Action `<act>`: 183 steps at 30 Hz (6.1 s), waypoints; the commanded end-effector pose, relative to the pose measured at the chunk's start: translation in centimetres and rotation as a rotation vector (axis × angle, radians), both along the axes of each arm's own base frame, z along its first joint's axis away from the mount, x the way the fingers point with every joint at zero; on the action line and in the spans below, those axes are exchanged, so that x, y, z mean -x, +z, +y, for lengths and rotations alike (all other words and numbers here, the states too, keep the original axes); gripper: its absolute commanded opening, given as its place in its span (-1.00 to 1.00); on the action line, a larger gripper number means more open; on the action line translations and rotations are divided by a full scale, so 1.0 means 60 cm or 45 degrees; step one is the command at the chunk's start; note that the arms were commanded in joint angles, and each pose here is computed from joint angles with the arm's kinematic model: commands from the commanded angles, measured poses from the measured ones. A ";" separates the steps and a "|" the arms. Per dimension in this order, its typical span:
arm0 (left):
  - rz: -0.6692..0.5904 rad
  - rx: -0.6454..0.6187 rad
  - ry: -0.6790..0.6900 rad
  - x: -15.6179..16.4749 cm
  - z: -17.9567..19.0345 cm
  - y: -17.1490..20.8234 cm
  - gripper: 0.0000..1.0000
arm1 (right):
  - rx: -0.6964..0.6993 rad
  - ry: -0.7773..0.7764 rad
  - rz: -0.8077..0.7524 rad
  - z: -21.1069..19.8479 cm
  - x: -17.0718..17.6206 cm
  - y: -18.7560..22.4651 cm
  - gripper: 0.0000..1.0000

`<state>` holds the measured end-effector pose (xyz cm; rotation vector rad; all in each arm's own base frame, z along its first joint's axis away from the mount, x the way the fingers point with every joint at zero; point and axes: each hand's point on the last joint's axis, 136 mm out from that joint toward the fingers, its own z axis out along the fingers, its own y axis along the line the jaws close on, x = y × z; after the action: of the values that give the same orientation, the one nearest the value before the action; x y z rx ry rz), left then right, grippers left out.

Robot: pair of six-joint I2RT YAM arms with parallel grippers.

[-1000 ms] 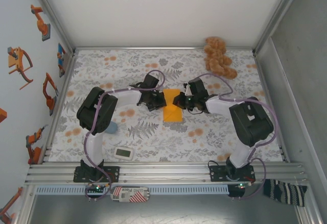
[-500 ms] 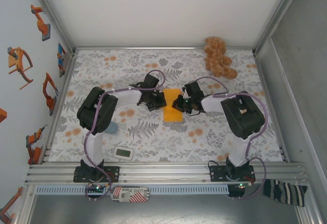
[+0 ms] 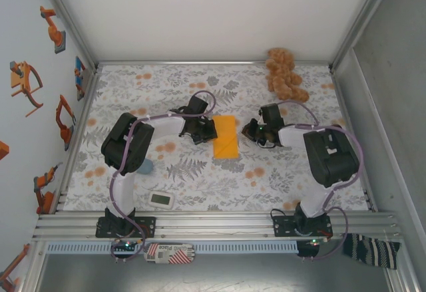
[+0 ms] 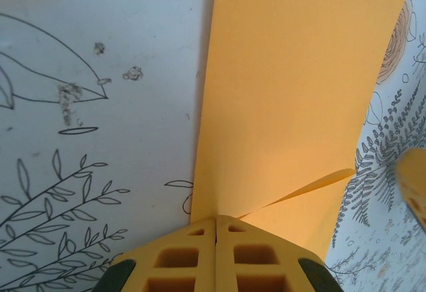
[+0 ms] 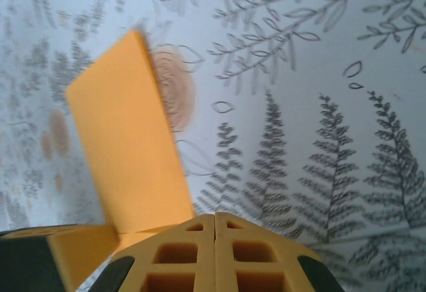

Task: Fold a paper plane with a square sheet of paper (pick it up from the middle)
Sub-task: Fold the triangle a second time at the center of the table.

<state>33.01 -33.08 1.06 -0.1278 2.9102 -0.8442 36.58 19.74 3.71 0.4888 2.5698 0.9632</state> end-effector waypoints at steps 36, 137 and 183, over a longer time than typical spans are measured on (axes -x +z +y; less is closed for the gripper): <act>-0.135 0.055 0.001 0.021 0.002 0.099 -0.62 | 0.086 0.197 0.268 0.085 0.100 -0.116 -1.00; -0.005 -0.005 -0.088 0.108 -0.015 0.065 -0.72 | 0.081 0.222 0.332 0.086 0.109 -0.124 -1.00; 0.194 -0.197 -0.157 0.151 0.032 -0.031 -0.85 | 0.092 0.226 0.362 0.084 0.115 -0.136 -1.00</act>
<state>26.58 -33.65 1.31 -0.0050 3.0180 -0.7784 32.81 28.02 1.48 0.2853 2.7286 1.1665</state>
